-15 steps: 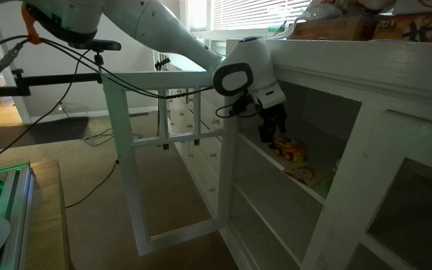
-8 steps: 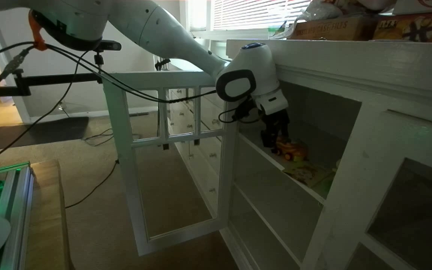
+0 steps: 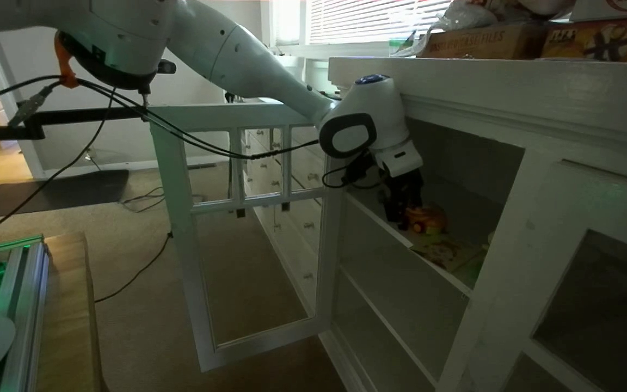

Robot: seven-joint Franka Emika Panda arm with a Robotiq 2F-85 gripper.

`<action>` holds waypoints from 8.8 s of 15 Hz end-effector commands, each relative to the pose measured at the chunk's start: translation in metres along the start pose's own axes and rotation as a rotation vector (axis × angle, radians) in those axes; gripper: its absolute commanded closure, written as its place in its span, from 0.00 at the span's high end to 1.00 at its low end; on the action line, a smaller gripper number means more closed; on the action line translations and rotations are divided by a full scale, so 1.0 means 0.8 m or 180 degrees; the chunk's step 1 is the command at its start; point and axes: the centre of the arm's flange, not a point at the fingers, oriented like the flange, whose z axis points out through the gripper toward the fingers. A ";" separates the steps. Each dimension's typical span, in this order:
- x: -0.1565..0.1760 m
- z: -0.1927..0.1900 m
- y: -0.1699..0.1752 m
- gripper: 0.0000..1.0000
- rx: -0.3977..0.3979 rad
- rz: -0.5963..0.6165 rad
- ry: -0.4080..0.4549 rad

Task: Put the car on top of the cabinet.

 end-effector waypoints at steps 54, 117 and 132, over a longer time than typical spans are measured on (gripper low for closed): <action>-0.067 -0.304 0.089 0.05 -0.0556 -0.0085 -0.0095; -0.113 -0.506 -0.264 0.51 -0.0043 0.0544 0.0044; -0.097 -0.572 -0.237 1.00 0.0009 -0.0199 -0.0287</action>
